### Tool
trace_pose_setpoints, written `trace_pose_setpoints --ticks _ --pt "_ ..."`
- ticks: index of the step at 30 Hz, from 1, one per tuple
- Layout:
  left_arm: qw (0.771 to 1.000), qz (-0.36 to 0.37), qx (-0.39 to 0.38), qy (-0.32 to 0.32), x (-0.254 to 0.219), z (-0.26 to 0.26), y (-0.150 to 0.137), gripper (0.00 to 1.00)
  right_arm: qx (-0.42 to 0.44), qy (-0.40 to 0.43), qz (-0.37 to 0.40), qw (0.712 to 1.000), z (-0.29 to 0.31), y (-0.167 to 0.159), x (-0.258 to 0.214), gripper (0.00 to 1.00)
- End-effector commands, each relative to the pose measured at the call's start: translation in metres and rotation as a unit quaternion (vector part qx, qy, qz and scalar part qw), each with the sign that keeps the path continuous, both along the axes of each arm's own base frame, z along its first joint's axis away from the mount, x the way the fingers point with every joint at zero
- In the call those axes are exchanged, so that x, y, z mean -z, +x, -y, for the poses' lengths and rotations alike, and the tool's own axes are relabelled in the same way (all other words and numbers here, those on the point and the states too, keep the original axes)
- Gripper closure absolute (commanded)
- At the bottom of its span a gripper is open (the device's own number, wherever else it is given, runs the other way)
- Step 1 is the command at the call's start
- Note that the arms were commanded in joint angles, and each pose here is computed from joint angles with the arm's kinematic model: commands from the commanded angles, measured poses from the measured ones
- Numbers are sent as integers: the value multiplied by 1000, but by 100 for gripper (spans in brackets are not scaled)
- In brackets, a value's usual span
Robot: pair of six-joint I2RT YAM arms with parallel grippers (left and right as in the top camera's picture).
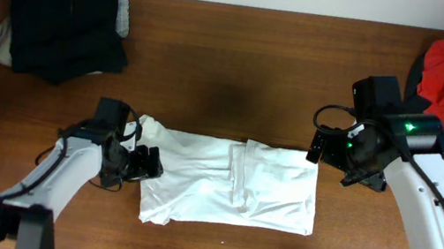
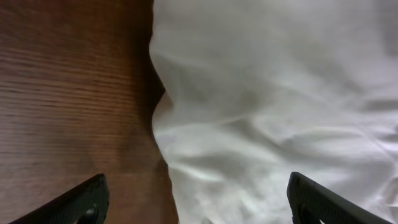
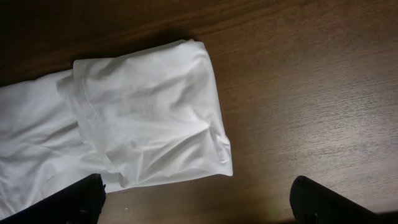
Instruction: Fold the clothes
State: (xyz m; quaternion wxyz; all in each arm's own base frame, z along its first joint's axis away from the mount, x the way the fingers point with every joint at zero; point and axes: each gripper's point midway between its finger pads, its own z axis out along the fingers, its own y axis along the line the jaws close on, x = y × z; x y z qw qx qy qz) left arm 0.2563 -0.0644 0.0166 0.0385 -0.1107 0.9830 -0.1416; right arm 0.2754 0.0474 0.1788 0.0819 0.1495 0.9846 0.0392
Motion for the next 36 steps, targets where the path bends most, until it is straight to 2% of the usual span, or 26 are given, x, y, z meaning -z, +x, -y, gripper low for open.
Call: trace_pose_setpoints --ticks 1,6,7,16,17,21,26,30,34,36 --pt "999 -38 -14 -7 24 3 -4 9 2 -9 4 1000 4 4 -1 1" --pt "996 -80 -13 -45 38 16 -15 10 2 -9 5 1000 4 4 -1 1" --pt "995 -82 -12 -60 36 21 -15 18 2 -9 6 1000 4 5 -1 1" --pt "993 -92 44 -65 35 50 -29 48 1 -5 11 1000 2 10 0 1" --pt "993 -89 50 -65 35 52 -29 56 1 -5 9 1000 2 10 1 1" --pt "993 -84 51 -65 35 53 -26 99 1 -6 2 1000 2 7 6 1" --pt "995 -79 48 -31 35 43 -21 100 1 -8 -6 1000 3 5 20 1" --pt "990 -106 -22 91 6 -12 -3 100 1 -9 -19 1000 3 0 41 1" --pt "989 -91 -70 91 -45 -34 31 100 -1 -3 -25 1000 1 -3 57 1" --pt "992 -66 -67 86 -75 -30 46 100 -2 6 -22 1000 -2 -2 70 1"
